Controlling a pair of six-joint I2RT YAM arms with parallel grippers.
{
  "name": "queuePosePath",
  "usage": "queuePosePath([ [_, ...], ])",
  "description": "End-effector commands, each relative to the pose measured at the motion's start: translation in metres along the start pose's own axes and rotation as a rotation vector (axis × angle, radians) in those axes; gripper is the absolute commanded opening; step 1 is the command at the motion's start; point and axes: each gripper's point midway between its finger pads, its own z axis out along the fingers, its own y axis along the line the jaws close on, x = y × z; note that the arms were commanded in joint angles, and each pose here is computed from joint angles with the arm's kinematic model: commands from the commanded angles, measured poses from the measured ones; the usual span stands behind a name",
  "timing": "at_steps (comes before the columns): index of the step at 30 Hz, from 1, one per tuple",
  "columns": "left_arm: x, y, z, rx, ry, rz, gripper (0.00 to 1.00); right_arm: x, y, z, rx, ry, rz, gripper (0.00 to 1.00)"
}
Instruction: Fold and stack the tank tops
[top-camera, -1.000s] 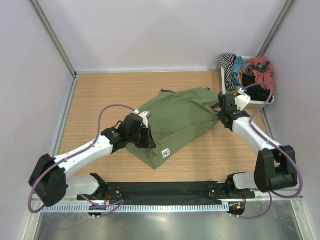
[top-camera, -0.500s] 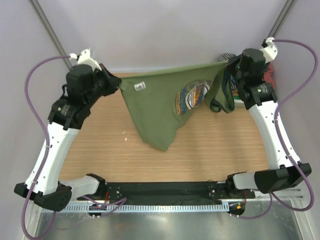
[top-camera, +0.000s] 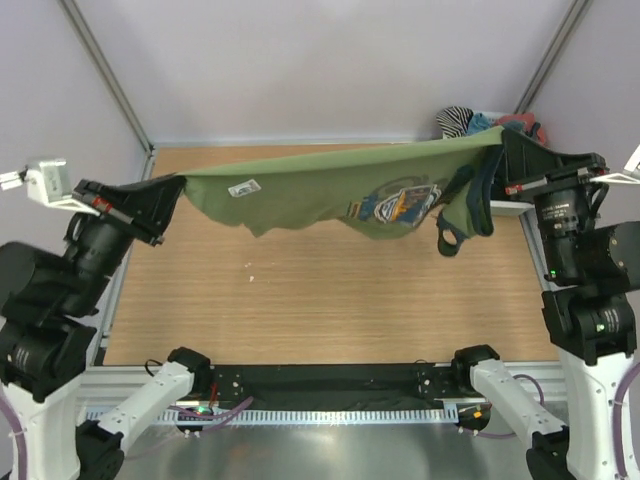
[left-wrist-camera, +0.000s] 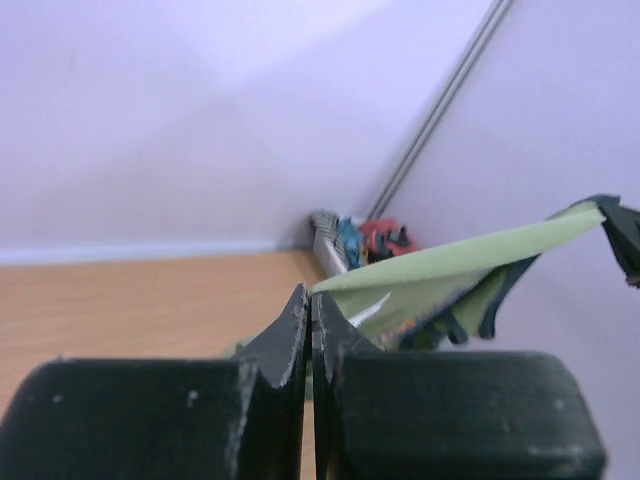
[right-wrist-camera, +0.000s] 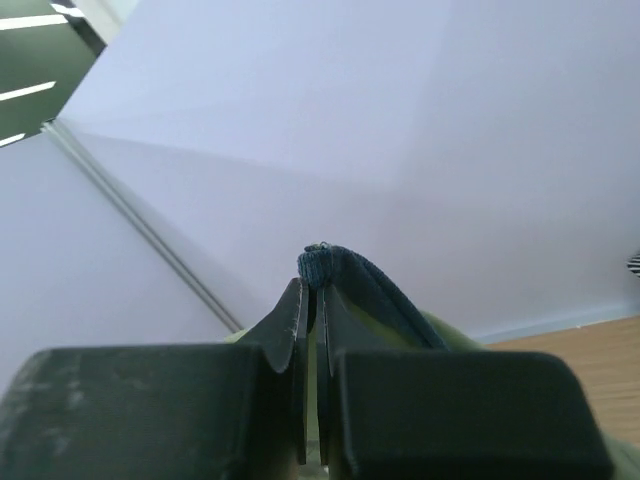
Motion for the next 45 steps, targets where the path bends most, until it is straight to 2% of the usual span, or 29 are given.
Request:
queuePosePath([
  [1,-0.014,0.009,0.0,-0.034,-0.105,0.033,0.0,0.01,0.0,0.004,-0.035,0.024,-0.035,0.01],
  [6,-0.001,0.035,0.025,-0.165,-0.077,-0.034,0.0,0.04,-0.018,0.026,0.044,0.153,-0.065,0.01],
  [7,0.003,0.045,0.032,-0.222,-0.062,-0.056,0.0,0.058,-0.03,0.041,0.078,0.204,-0.072,0.01],
  [8,0.028,0.075,0.053,-0.363,0.017,-0.054,0.0,0.063,-0.033,0.05,0.096,0.22,-0.075,0.01],
  [10,0.047,0.093,0.076,-0.435,0.069,-0.074,0.0,0.086,-0.048,0.066,0.148,0.297,-0.085,0.01],
  [11,0.066,0.105,0.096,-0.46,0.113,-0.086,0.0,0.119,-0.071,0.083,0.21,0.384,-0.088,0.01],
  [12,0.091,0.12,0.108,-0.491,0.158,-0.105,0.0,0.134,-0.08,0.09,0.231,0.421,-0.084,0.01],
  [14,0.117,0.153,0.132,-0.548,0.176,-0.19,0.0,0.179,-0.111,0.111,0.299,0.505,-0.081,0.01],
  [17,0.156,0.197,0.149,-0.637,0.221,-0.247,0.0,0.224,-0.14,0.131,0.342,0.559,-0.062,0.01],
  [18,0.179,0.215,0.156,-0.684,0.261,-0.242,0.0,0.252,-0.164,0.138,0.398,0.598,-0.059,0.01],
  [20,0.197,0.235,0.168,-0.725,0.275,-0.235,0.0,0.269,-0.171,0.156,0.396,0.599,-0.051,0.01],
  [21,0.217,0.254,0.177,-0.774,0.302,-0.225,0.0,0.301,-0.192,0.164,0.43,0.649,-0.047,0.01],
  [22,0.222,0.269,0.182,-0.803,0.298,-0.226,0.0,0.296,-0.181,0.187,0.395,0.613,-0.035,0.01],
  [24,0.218,0.288,0.204,-0.827,0.261,-0.252,0.0,0.311,-0.181,0.216,0.378,0.606,-0.029,0.01],
  [25,0.234,0.314,0.214,-0.864,0.289,-0.266,0.0,0.322,-0.183,0.247,0.359,0.585,-0.017,0.15],
  [26,0.241,0.325,0.222,-0.879,0.311,-0.289,0.01,0.325,-0.183,0.26,0.347,0.575,-0.015,0.33],
  [27,0.215,0.321,0.245,-0.83,0.27,-0.3,0.09,0.327,-0.18,0.271,0.334,0.564,-0.019,0.64],
  [28,0.234,0.336,0.254,-0.838,0.326,-0.31,0.19,0.325,-0.181,0.284,0.341,0.534,-0.026,0.94],
  [29,0.238,0.339,0.246,-0.894,0.385,-0.297,0.54,0.322,-0.182,0.286,0.339,0.526,-0.052,0.97],
  [30,0.213,0.332,0.255,-0.893,0.351,-0.258,0.85,0.319,-0.178,0.286,0.325,0.525,-0.064,0.97],
  [31,0.213,0.33,0.251,-0.92,0.361,-0.227,0.99,0.315,-0.175,0.277,0.326,0.53,-0.076,0.97],
  [33,0.219,0.328,0.24,-0.925,0.382,-0.196,0.99,0.309,-0.174,0.266,0.331,0.523,-0.083,0.9],
  [34,0.217,0.324,0.243,-0.896,0.358,-0.201,1.0,0.329,-0.191,0.246,0.37,0.581,-0.09,0.84],
  [35,0.225,0.316,0.228,-0.877,0.381,-0.214,1.0,0.313,-0.177,0.239,0.343,0.565,-0.084,0.79],
  [40,0.248,0.275,0.194,-0.766,0.458,-0.183,0.97,0.343,-0.211,0.154,0.445,0.764,-0.143,0.63],
  [41,0.26,0.268,0.179,-0.768,0.492,-0.178,0.97,0.334,-0.207,0.141,0.45,0.766,-0.158,0.59],
  [43,0.279,0.249,0.165,-0.735,0.544,-0.179,0.97,0.35,-0.233,0.099,0.512,0.838,-0.204,0.56],
  [44,0.304,0.25,0.146,-0.753,0.599,-0.182,0.97,0.348,-0.234,0.091,0.505,0.834,-0.219,0.56],
  [45,0.306,0.241,0.136,-0.748,0.597,-0.187,0.96,0.351,-0.243,0.069,0.523,0.855,-0.24,0.58],
])
